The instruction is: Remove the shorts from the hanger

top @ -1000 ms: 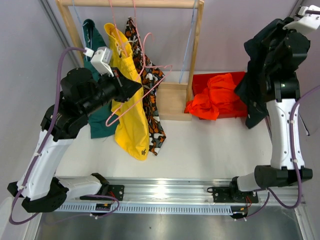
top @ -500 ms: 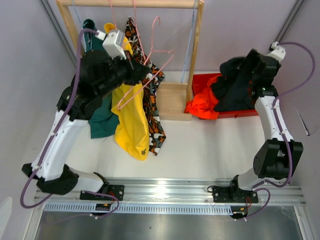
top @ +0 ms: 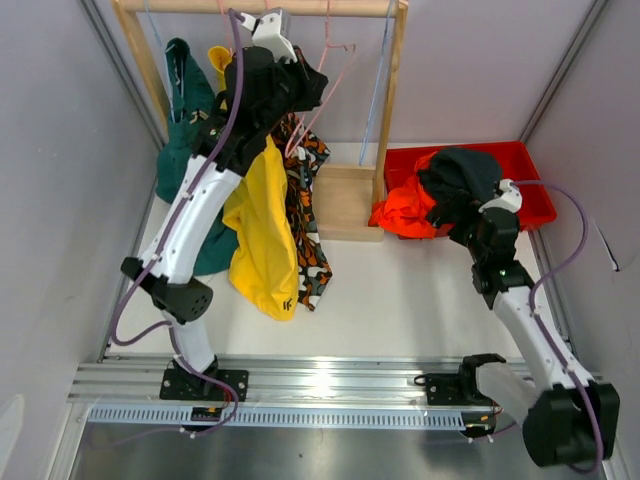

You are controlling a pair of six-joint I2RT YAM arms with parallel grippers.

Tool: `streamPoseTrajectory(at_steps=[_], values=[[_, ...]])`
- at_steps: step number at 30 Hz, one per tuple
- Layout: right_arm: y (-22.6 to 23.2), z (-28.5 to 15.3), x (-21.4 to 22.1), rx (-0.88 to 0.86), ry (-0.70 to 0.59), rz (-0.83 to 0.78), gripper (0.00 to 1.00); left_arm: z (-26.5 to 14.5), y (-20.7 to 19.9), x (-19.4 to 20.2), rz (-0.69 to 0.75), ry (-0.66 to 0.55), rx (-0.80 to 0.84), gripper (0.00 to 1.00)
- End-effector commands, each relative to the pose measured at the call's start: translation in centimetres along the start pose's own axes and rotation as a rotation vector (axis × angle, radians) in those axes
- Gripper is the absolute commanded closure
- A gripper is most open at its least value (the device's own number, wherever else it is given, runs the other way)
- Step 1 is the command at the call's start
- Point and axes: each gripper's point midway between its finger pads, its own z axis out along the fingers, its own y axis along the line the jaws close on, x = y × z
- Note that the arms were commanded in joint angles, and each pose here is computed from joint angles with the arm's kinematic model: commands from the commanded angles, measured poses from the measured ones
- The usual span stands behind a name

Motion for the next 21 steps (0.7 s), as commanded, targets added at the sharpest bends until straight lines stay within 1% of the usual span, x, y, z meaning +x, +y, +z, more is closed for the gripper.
streamPoseTrajectory(at_steps=[1, 3, 4, 5, 8, 12, 13, 15, 16, 17, 18, 19, 21], values=[[3.5, -2.6, 0.1, -0.115, -0.04, -0.017, 0.01, 1.8, -1.3, -4.0, -0.05, -0.159, 0.087, 1.0], [5.0, -3.8, 1.7, -0.151, 0.0, -0.043, 0.0, 3.7, -1.0, -3.2, -0.057, -0.158, 0.086, 1.0], [5.5, -4.4, 1.8, -0.164, -0.002, -0.05, 0.01, 4.1, -1.2, -3.5, -0.061, -0.173, 0.096, 1.0], [5.9, -4.7, 1.9, -0.17, -0.001, -0.055, 0.01, 5.1, -1.0, -2.8, -0.067, -0.165, 0.092, 1.0], [7.2, -5.8, 2.5, -0.201, 0.0, -0.068, 0.0, 5.8, -1.0, -2.6, -0.104, -0.163, 0.11, 1.0], [7.5, -5.8, 3.0, -0.202, 0.006, -0.087, 0.01, 5.8, -1.2, -1.6, -0.127, -0.132, 0.128, 1.0], [7.5, -5.7, 3.1, -0.201, 0.008, -0.088, 0.01, 5.7, -1.6, -0.8, -0.127, -0.102, 0.152, 0.96], [7.6, -5.4, 3.4, -0.199, 0.016, -0.09, 0.01, 4.9, -2.2, -0.4, -0.124, -0.068, 0.189, 0.83], [7.7, -5.3, 3.4, -0.2, 0.018, -0.089, 0.01, 4.6, -2.3, 0.0, -0.123, -0.05, 0.192, 0.66], [7.7, -5.3, 3.5, -0.201, 0.021, -0.087, 0.01, 4.2, -2.3, 0.3, -0.121, -0.033, 0.19, 0.56], [7.8, -5.3, 3.6, -0.206, 0.02, -0.085, 0.01, 3.8, -2.2, 0.3, -0.112, -0.026, 0.189, 0.49], [7.9, -5.2, 3.6, -0.206, 0.019, -0.084, 0.01, 2.6, -2.3, -0.2, -0.106, -0.019, 0.184, 0.38], [8.1, -5.4, 4.0, -0.215, 0.024, -0.086, 0.01, 1.4, -1.9, -0.5, -0.085, -0.006, 0.165, 0.31]])
